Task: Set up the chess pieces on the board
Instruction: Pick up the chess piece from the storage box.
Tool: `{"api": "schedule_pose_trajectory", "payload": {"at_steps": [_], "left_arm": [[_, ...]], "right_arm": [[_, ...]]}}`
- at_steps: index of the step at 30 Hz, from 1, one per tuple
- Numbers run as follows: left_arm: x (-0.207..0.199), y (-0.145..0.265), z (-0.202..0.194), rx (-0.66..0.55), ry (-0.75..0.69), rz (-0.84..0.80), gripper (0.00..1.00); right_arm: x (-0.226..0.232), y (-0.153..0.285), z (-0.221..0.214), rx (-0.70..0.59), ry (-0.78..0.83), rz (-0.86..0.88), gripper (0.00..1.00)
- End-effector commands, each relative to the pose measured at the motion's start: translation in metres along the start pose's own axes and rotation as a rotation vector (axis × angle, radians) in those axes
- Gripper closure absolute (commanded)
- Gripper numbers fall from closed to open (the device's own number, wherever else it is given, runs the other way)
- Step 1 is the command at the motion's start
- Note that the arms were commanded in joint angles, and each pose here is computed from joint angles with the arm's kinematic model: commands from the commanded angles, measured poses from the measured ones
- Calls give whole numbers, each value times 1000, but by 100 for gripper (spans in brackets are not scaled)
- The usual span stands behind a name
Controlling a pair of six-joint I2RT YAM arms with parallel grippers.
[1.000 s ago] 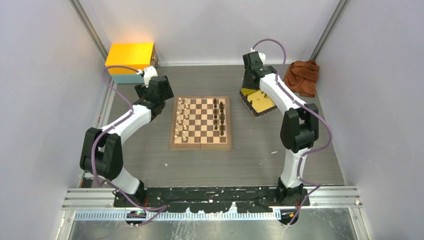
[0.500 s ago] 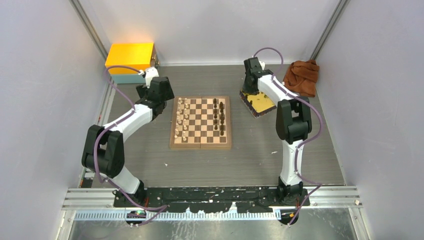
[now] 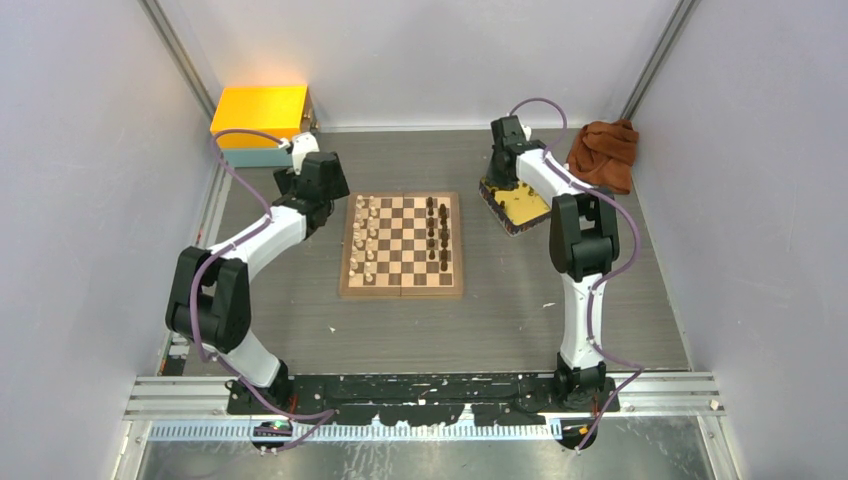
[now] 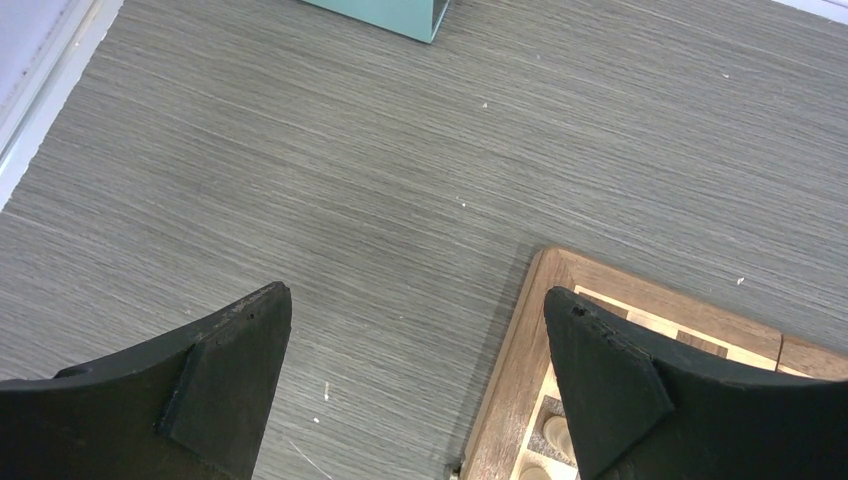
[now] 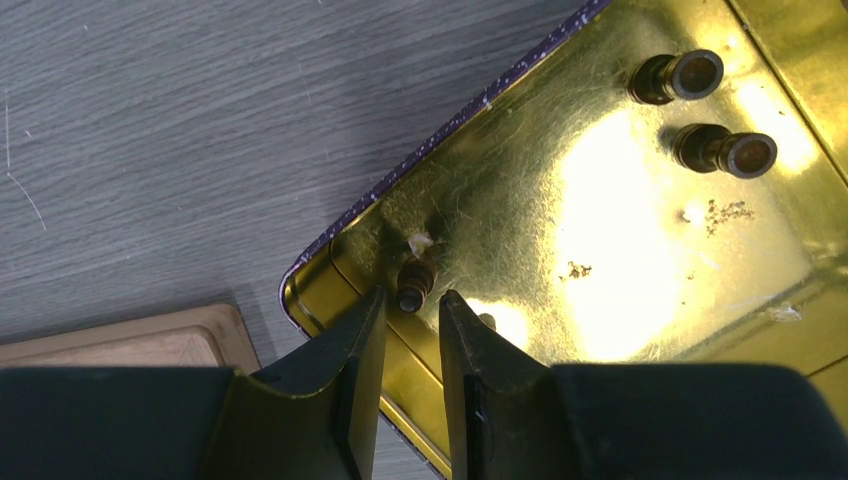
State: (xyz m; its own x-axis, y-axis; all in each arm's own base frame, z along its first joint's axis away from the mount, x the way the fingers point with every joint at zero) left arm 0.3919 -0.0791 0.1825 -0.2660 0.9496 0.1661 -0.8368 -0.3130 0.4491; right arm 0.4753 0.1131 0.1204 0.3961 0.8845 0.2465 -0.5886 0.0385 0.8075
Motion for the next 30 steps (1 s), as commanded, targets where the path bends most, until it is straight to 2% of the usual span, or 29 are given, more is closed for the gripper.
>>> {"api": "schedule_pose_trajectory", "payload": {"at_steps": [1, 24, 30], "left_arm": [[-2, -2, 24, -69, 28, 2, 3], [-4, -7, 22, -59, 27, 3, 3], [-4, -8, 21, -57, 27, 3, 3]], "right_arm": [[14, 5, 21, -58, -31, 62, 68], [12, -9, 8, -2, -34, 61, 68], [12, -11, 6, 5, -35, 60, 77]]}}
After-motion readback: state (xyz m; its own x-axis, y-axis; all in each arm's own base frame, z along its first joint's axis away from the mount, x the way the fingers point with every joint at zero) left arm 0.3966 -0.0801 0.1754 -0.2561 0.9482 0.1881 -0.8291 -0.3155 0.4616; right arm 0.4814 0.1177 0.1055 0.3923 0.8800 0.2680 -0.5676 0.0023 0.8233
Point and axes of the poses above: each gripper's point midway between its finger pads, its own y axis back along the fingers, its own x axis along the line the jaws close on, z = x × y, the point moved 7 cm from there along y, back along the fingers, and after that the axes turned 13 degrees about -y, right-handed, at the moved point
